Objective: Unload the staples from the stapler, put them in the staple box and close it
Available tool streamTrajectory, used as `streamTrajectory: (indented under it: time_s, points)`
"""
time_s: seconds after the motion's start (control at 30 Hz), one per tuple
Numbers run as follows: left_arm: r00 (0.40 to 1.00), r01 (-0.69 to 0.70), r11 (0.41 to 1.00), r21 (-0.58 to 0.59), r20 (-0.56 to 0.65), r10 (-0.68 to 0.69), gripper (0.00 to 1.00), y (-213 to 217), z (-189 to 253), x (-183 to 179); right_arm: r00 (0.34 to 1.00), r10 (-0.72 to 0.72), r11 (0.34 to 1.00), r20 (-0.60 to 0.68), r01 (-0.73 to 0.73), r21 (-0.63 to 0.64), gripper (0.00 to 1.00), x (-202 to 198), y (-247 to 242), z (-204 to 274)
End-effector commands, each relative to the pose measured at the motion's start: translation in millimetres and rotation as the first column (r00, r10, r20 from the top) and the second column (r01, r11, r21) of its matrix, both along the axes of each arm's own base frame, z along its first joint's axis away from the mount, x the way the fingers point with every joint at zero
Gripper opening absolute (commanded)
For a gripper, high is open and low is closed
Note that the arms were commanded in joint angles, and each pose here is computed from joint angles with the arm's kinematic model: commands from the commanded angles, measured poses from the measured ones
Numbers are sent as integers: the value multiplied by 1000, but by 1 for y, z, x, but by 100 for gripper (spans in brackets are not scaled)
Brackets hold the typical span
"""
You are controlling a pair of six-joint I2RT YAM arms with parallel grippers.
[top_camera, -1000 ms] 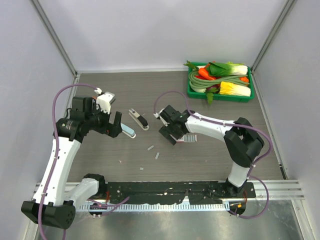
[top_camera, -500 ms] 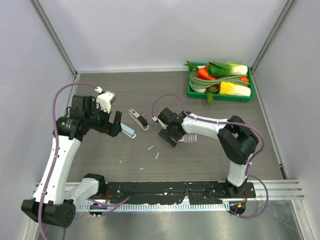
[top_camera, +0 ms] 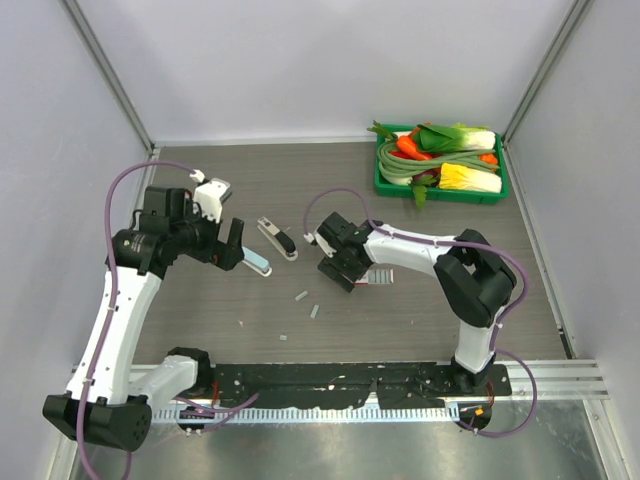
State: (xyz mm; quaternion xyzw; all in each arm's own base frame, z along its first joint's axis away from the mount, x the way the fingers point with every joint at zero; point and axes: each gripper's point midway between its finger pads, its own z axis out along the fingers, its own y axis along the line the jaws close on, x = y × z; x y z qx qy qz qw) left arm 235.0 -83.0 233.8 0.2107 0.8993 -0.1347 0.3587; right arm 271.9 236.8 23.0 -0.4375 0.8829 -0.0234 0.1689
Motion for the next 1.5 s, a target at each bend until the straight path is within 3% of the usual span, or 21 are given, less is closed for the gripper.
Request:
streamTrajectory:
  time_s: [0.0,0.33,0.47,0.67,1.17,1.47]
  points:
    - [999,-1,1000,-12,49,2,100,0,19,5,999,13,999,-49,-11,42,75,0,7,-21]
    - [999,-6,1000,-20,52,7,100,0,21,3,994,20,996,-106,-11,86,64,-4,13,-28]
    - [998,-5,1000,-19,56,6,100,0,22,3,990,31,990,-139,-12,139,58,-9,23,-23]
    - [998,-10,1000,-16,66,11,100,1,23,2,983,61,971,-172,-19,237,55,-20,43,-12]
    - [997,-18,1000,9,74,17,100,7,22,-8,943,279,931,-184,-218,294,59,-70,87,-14]
    - [998,-10,1000,8,67,9,100,6,18,-10,970,239,947,-53,-221,234,69,-46,82,6]
